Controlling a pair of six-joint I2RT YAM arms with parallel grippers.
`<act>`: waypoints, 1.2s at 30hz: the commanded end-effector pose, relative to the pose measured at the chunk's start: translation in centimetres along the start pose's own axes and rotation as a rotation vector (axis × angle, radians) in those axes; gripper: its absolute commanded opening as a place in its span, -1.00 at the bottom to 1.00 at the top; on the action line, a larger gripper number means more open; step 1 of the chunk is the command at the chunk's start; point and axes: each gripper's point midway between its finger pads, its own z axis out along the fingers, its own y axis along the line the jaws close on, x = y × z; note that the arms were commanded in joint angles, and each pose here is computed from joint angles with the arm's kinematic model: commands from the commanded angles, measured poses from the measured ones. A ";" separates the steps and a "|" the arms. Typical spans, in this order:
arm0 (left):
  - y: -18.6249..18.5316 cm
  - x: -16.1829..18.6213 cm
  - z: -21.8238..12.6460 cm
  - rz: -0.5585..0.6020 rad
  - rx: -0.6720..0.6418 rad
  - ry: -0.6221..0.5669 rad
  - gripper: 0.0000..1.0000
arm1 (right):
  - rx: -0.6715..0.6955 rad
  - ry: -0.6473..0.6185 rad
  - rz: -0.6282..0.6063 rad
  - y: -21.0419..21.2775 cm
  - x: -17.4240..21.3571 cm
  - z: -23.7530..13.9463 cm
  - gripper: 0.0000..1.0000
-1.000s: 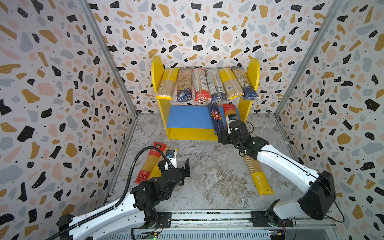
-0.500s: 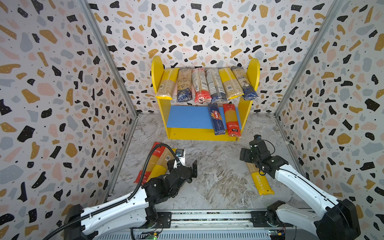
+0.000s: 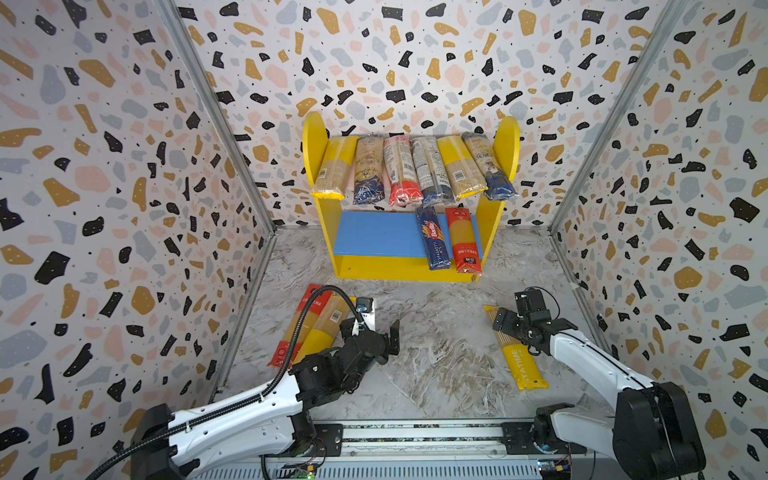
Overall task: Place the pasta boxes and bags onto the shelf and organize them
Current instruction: 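Lower the right gripper onto the yellow-ended spaghetti bag, then close the right gripper on the yellow-ended bag and lift it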
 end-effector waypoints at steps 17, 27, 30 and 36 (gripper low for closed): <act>-0.6 -0.7 -0.2 0.012 0.032 -0.042 0.99 | -0.124 0.133 0.065 0.5 5.0 1.0 0.97; -0.4 -1.0 -0.6 0.012 0.034 -0.045 0.99 | -0.223 0.180 -0.025 6.4 7.5 0.6 0.98; 0.1 -0.8 -0.9 0.003 0.029 -0.049 0.99 | -0.235 0.203 -0.067 8.4 8.5 1.0 0.98; 1.5 -0.8 -1.9 -0.016 0.006 -0.052 0.99 | -0.287 0.232 -0.126 11.9 9.6 1.3 0.98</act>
